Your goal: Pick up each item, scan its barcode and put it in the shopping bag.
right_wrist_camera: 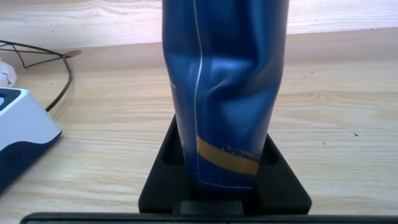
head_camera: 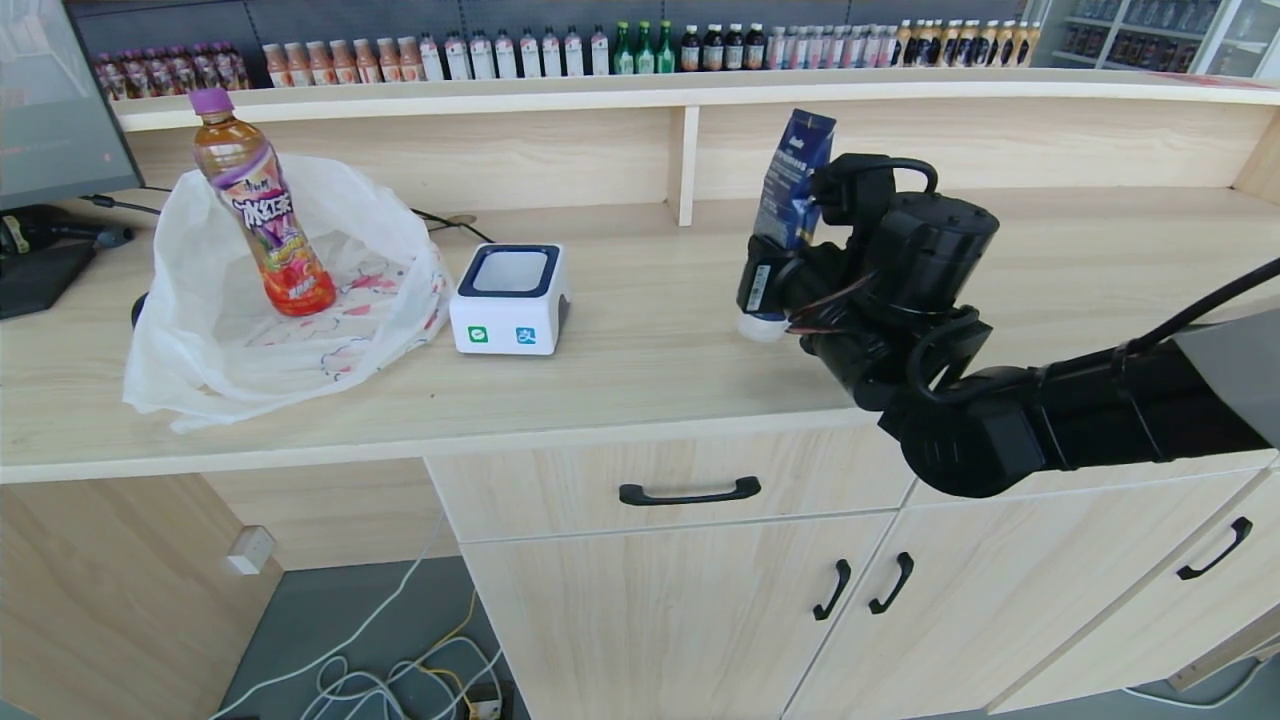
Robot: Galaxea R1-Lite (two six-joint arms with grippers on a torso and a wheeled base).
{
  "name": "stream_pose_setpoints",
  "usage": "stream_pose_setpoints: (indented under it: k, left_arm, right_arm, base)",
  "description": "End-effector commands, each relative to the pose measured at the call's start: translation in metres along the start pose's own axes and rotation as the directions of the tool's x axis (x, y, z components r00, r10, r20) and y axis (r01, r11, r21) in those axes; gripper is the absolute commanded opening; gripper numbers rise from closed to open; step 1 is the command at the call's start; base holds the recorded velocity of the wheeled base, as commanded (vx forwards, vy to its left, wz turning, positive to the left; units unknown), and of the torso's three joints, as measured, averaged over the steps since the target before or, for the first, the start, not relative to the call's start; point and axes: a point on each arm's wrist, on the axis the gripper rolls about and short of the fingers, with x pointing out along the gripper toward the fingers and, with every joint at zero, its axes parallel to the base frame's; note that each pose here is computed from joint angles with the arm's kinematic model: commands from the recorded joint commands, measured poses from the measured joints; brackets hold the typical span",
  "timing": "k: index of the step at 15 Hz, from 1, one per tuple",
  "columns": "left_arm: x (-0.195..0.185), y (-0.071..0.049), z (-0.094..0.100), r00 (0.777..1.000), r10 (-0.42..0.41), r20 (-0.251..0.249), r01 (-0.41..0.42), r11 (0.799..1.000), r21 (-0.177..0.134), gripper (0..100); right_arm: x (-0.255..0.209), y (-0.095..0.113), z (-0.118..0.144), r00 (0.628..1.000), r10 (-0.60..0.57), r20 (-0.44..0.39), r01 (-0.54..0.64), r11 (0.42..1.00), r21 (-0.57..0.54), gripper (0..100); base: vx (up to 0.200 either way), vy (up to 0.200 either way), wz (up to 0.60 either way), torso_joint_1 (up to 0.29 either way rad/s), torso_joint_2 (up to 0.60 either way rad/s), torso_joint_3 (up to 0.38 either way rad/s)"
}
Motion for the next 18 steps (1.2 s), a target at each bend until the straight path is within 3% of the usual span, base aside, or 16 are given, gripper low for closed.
stream_pose_setpoints:
  k: [1, 8, 11, 18]
  left_arm:
    - [0.0, 0.0, 0.0, 1.0, 0.001, 0.0, -0.001, 1.0, 0.0, 100]
    - [0.0, 0.0, 0.0, 1.0, 0.001, 0.0, -0.001, 1.0, 0.0, 100]
    - [0.0, 0.0, 0.0, 1.0, 0.001, 0.0, -0.001, 1.0, 0.0, 100]
    - [0.0, 0.0, 0.0, 1.0, 0.001, 0.0, -0.001, 1.0, 0.0, 100]
  right_arm:
    - [-0.007, 0.0, 0.017, 0.999, 0.005, 0.036, -0.005, 1.0, 0.01, 0]
    - [-0.037, -0.005, 0.075, 0.989, 0.025, 0.147, -0.027, 1.0, 0.011, 0]
    - [-0.074, 0.004, 0.085, 0.988, 0.082, 0.132, -0.084, 0.996, 0.014, 0]
    - [-0.124, -0.013, 0.097, 0.987, 0.109, 0.119, -0.109, 0.994, -0.009, 0]
  base:
    - [0.0, 0.0, 0.0, 0.0, 0.0, 0.0]
    - [0.0, 0.0, 0.0, 0.0, 0.0, 0.0]
    - [0.0, 0.0, 0.0, 0.0, 0.0, 0.0]
    - [0.0, 0.0, 0.0, 0.0, 0.0, 0.0]
